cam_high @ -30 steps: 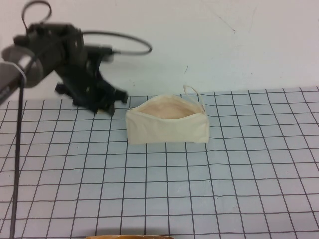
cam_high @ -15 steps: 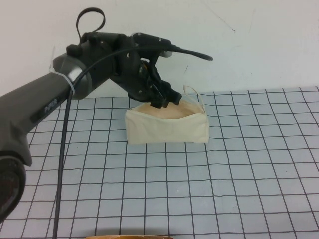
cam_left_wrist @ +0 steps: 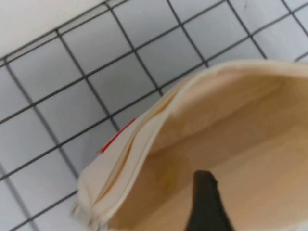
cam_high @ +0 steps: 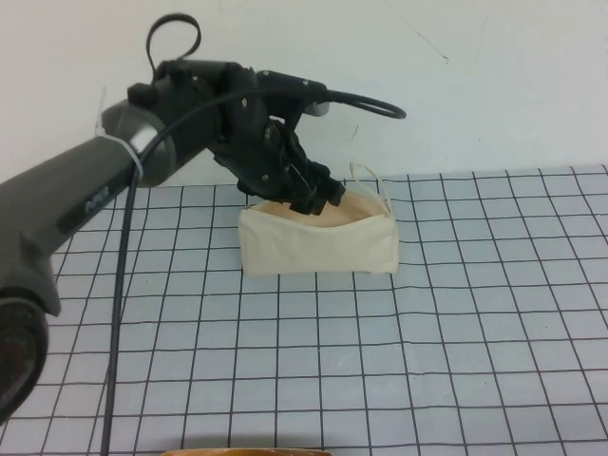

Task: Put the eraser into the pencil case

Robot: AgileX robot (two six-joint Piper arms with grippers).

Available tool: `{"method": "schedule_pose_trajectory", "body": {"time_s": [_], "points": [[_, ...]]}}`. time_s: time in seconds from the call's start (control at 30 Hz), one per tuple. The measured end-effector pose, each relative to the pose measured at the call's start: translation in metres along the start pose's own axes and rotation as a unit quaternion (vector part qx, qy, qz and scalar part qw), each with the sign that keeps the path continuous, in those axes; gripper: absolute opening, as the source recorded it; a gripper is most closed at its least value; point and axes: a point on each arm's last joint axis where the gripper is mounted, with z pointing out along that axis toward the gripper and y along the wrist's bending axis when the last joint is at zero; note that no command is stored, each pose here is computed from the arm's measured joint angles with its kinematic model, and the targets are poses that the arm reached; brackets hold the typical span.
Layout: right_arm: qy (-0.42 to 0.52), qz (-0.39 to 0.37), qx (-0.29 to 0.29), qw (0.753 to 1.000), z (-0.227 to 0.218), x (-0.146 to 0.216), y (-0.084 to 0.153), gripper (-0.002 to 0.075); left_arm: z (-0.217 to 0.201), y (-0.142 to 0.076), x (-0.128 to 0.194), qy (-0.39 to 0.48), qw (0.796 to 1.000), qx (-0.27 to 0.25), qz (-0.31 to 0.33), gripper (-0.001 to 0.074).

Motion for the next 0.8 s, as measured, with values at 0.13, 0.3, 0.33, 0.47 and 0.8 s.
{"method": "schedule_pose_trajectory", "body": {"time_s": [0.13,0.3,0.33,0.47,0.8], "points": [[0.000,0.000,0.000,1.000,0.000,0.000,0.000,-0.0003,-0.034,-0.001,-0.005,-0.001,1.000,-0.013,0.017,0.0209],[0.000,0.000,0.000,1.000,0.000,0.000,0.000,-0.0003,-0.096,-0.008,-0.005,-0.021,0.999,-0.018,0.045,0.0027],[0.000,0.000,0.000,1.000,0.000,0.000,0.000,-0.0003,-0.107,-0.009,-0.001,-0.025,0.998,-0.017,0.049,0.0018],[0.000,0.000,0.000,1.000,0.000,0.000,0.000,-0.0003,-0.141,-0.015,0.023,-0.044,0.998,-0.015,0.051,0.0005],[0.000,0.000,0.000,1.000,0.000,0.000,0.000,-0.0003,-0.226,-0.028,0.122,-0.113,0.993,-0.014,0.025,-0.0001]]}}
